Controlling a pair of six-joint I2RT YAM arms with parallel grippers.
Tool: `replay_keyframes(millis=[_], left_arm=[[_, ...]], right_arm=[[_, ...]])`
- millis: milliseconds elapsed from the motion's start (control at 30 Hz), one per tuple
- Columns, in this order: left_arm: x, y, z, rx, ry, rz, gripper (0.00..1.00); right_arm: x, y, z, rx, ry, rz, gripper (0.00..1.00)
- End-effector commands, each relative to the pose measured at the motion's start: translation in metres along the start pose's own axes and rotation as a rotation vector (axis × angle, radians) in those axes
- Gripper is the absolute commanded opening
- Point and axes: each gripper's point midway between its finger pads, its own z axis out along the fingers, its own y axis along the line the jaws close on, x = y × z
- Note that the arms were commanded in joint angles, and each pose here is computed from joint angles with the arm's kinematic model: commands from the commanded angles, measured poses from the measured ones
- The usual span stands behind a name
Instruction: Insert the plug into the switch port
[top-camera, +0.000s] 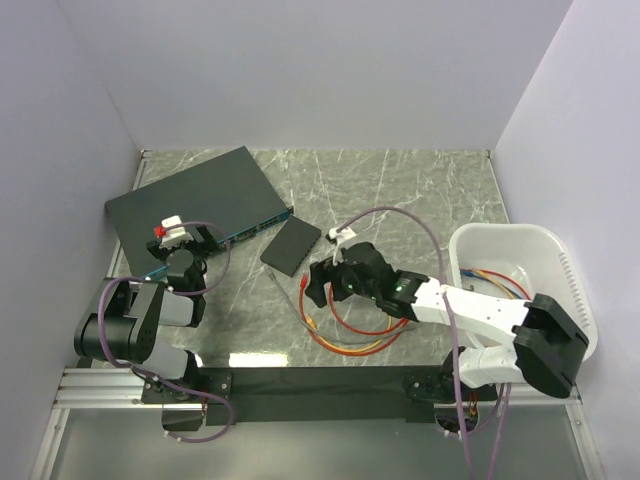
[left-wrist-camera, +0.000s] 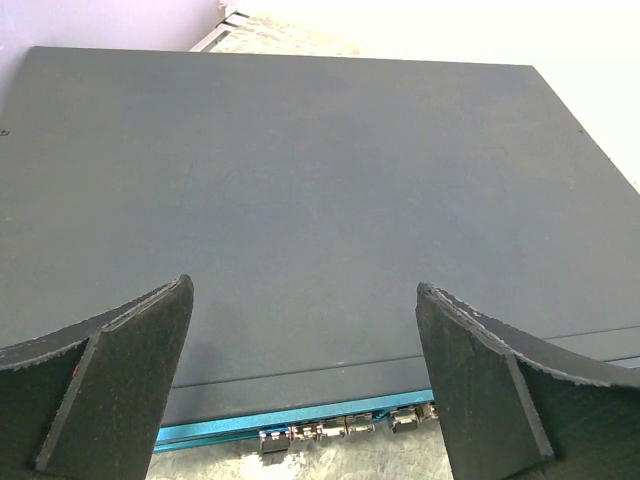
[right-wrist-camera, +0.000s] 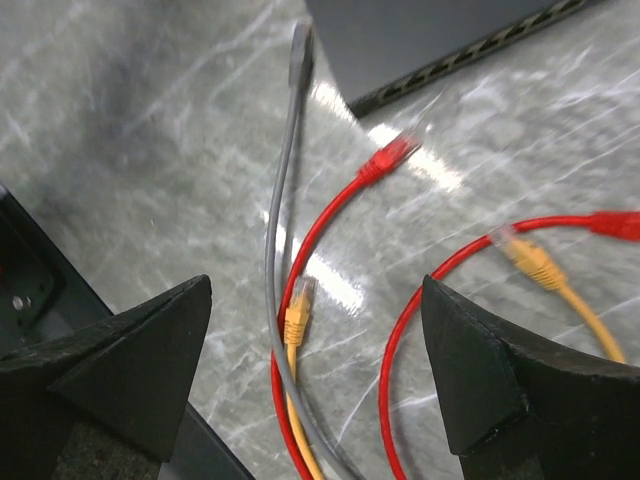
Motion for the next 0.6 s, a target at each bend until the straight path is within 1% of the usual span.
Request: replay_keyframes(millis=[0,67,100,133,267,300,400,433,467,500,533,567], left_arm=[[-0.020,-0.007,0.006,0.020,-0.060,-0.022,0.99],[-0.021,-0.005,0.007,0.014,-0.061,-0.027,0.99],[-0.023,0.003,0.006,-0.035,-0.072,-0.047,0.99],[-0.025,0.003,0.006,-0.037,-0.077,-0.061,1.00],[-0.025,0.004,0.004,-0.038,-0.080,-0.060,0.99],[-0.028,0.003,0.004,-0.032,-0.087,-0.059,0.99],[-0.029,-0.003,0.003,-0.005,-0.081,-0.033,0.99],[-0.037,-0.004,0.004,-0.048,-0.102,-0.020,0.99],[-0.036,-0.002,0.006,-0.101,-0.071,-0.009,0.99],[-0.030,0.003,0.004,-0.136,0.007,0.020,0.99],[-0.056,-0.006,0.012,-0.134,-0.032,-0.011,0.99],[-0.068,-0.009,0.012,-0.132,-0.047,-0.031,0.99]], right_arm=[[-0.016,0.024,0.006,-0.067,-0.025,-0.030,0.91],[-0.012,0.026,0.013,-0.065,-0.003,-0.040,0.90],[-0.009,0.028,0.015,-0.066,0.012,-0.046,0.89],[-0.008,0.028,0.020,-0.055,0.021,-0.053,0.89],[-0.003,0.026,0.029,-0.029,0.049,-0.083,0.88],[0.004,0.019,0.030,0.002,0.077,-0.086,0.87],[0.006,0.017,0.032,0.017,0.089,-0.083,0.86],[0.009,0.017,0.032,0.016,0.098,-0.079,0.86],[0.011,0.018,0.032,0.005,0.103,-0.077,0.86],[0.011,0.019,0.033,0.000,0.102,-0.075,0.86],[0.012,0.019,0.034,-0.001,0.106,-0.074,0.86],[0.013,0.020,0.034,-0.004,0.107,-0.076,0.86]])
